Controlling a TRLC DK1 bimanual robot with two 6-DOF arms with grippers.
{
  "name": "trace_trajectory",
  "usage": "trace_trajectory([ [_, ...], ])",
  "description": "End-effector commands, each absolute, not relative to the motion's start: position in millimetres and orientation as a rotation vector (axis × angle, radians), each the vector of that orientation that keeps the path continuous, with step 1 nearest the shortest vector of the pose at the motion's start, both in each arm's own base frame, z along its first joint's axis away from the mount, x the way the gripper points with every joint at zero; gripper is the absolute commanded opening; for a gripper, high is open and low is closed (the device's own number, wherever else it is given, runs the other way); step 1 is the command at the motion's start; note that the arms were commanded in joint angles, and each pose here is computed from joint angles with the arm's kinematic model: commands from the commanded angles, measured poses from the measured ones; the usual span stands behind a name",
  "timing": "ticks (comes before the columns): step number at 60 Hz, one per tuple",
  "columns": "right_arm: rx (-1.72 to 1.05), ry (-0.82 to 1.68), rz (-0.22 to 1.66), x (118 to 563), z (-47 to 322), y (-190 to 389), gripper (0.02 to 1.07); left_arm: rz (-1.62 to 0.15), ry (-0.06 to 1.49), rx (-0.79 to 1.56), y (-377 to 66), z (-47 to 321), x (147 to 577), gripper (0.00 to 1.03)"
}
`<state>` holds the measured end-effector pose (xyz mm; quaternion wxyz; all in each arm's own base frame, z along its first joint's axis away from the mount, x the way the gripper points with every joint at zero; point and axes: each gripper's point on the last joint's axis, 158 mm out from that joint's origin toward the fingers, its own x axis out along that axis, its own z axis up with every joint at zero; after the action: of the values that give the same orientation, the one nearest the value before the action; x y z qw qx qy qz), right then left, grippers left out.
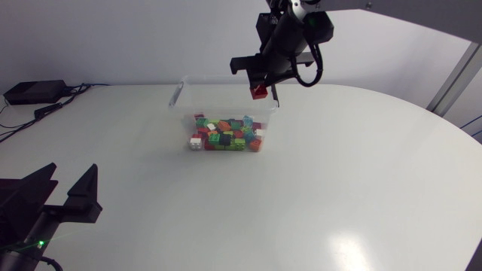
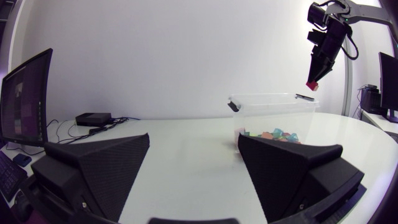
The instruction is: Place the duplo bricks in the container
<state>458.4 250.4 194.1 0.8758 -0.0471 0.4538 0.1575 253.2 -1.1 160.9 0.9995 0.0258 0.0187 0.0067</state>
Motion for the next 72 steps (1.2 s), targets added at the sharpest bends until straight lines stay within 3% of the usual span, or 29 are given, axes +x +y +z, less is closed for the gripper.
trace_trajectory([
  [1, -0.117, 0.935, 0.328, 473, 182, 260, 0.33, 0.017, 0.035, 0.056, -1, 156, 254, 0.99],
  [41, -0.083, 0.552, 0.372, 553, 212, 308, 0.35, 0.017, 0.035, 0.056, -1, 156, 254, 0.99],
  [43, -0.079, 0.547, 0.371, 554, 213, 308, 0.39, 0.017, 0.035, 0.056, -1, 156, 254, 0.99],
  [45, -0.078, 0.544, 0.371, 554, 213, 308, 0.49, 0.017, 0.037, 0.056, -1, 156, 254, 0.99],
  [47, -0.082, 0.548, 0.362, 556, 211, 307, 0.86, 0.017, 0.035, 0.056, -1, 156, 254, 0.99],
  [49, -0.087, 0.553, 0.358, 555, 210, 306, 1.05, 0.017, 0.037, 0.056, -1, 156, 254, 0.99],
  [56, -0.081, 0.532, 0.348, 554, 225, 297, 1.03, 0.017, 0.035, 0.056, -1, 156, 254, 0.99],
  [72, -0.011, 0.374, 0.241, 548, 321, 207, 1.03, 0.017, 0.035, 0.056, -1, 156, 254, 0.99],
])
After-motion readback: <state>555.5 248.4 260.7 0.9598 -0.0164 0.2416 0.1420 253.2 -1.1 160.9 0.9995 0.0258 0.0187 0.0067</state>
